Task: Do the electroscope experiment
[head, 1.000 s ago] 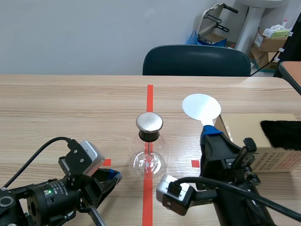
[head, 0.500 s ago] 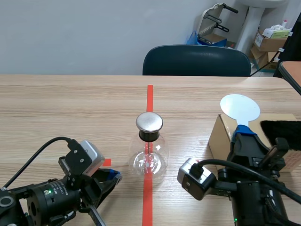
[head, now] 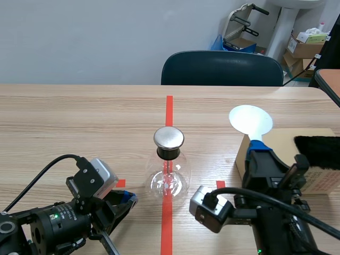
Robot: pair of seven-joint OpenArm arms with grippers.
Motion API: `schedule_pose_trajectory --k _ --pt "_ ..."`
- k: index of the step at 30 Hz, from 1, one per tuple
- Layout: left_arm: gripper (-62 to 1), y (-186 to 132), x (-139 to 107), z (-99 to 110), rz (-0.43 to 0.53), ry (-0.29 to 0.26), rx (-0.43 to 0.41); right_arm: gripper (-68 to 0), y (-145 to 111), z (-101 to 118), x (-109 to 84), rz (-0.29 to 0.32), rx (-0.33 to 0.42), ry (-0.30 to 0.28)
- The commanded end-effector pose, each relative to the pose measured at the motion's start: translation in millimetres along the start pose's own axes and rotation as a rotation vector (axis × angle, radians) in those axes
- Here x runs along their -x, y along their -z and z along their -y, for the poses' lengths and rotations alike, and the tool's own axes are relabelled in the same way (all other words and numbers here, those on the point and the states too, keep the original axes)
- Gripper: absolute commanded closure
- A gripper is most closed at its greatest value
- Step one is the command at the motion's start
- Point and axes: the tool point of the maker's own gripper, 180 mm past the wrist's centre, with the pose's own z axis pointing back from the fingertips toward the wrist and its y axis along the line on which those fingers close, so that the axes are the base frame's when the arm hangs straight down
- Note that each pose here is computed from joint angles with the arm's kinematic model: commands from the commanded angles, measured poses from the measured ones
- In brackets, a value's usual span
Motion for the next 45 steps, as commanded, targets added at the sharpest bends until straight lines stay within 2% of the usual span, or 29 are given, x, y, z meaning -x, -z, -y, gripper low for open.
schedule_pose_trajectory --k 1,12,18,22,26,45 --pt "-2.5 0.8 -8.7 0.3 0.033 -0.003 0.001 -1.0 4.5 8.3 -3.6 0.031 0.036 0.004" --pt "-2.5 0.8 -10.3 0.3 0.041 -0.003 0.001 -1.0 -4.4 8.3 -54.1 0.316 0.036 -0.001" --pt "-2.5 0.6 -13.4 0.3 0.058 -0.003 0.001 -1.0 -12.3 8.2 -74.4 0.437 0.036 -0.003" --pt "-2.5 0.6 -13.4 0.3 0.058 -0.003 0.001 -1.0 -16.9 8.0 -83.5 0.494 0.036 -0.004" --pt "-2.5 0.6 -13.3 0.3 0.058 -0.003 0.001 -1.0 -19.6 8.0 -88.4 0.525 0.036 -0.005" --pt "-2.5 0.6 -13.3 0.3 0.058 -0.003 0.001 -1.0 -19.5 8.0 -88.3 0.524 0.036 -0.005"
